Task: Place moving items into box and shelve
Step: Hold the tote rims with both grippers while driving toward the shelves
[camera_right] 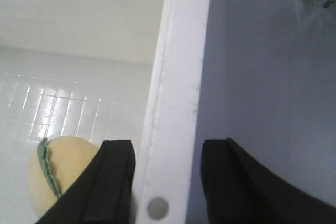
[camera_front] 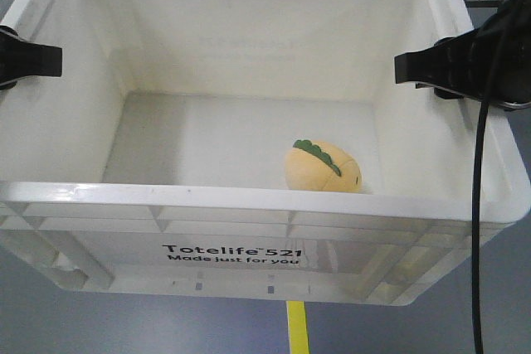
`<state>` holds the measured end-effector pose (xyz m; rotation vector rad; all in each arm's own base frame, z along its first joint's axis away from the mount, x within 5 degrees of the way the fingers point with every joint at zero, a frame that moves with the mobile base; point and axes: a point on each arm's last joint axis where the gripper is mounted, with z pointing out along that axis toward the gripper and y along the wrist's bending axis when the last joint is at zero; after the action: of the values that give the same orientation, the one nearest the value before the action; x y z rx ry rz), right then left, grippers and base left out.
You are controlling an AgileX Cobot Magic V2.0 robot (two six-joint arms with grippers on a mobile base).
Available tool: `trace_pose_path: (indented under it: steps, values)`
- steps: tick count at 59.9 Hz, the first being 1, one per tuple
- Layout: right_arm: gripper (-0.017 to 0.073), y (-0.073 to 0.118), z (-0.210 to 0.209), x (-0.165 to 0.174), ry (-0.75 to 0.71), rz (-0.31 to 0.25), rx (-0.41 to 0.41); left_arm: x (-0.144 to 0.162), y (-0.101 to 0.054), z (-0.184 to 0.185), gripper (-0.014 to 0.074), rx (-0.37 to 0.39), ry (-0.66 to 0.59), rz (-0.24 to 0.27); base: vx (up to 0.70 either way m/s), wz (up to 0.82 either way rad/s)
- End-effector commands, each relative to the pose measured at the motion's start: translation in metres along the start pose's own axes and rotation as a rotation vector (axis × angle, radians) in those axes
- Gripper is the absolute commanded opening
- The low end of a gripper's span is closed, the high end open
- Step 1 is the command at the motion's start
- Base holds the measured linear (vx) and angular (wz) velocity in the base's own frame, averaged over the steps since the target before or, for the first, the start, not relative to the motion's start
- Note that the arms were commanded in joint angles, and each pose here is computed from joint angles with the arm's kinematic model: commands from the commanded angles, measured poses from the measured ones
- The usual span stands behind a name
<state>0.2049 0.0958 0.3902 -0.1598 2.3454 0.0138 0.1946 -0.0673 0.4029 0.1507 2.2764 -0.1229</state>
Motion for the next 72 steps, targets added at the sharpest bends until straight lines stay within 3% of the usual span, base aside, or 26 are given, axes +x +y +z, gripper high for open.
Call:
trace_pose_path:
  steps: [1, 72]
  values:
    - [0.0148, -0.0088, -0.0177, -0.0167, -0.155, 0.011, 0.023, -0.0205, -0.0005, -0.0234, 0.0140, 0.034, -0.216, 0.015, 0.10, -0.03]
    - [0.0148, -0.0088, -0.0177, -0.0167, -0.155, 0.012, 0.022, -0.0205, -0.0005, -0.0234, 0.0140, 0.034, -0.216, 0.015, 0.07, 0.00]
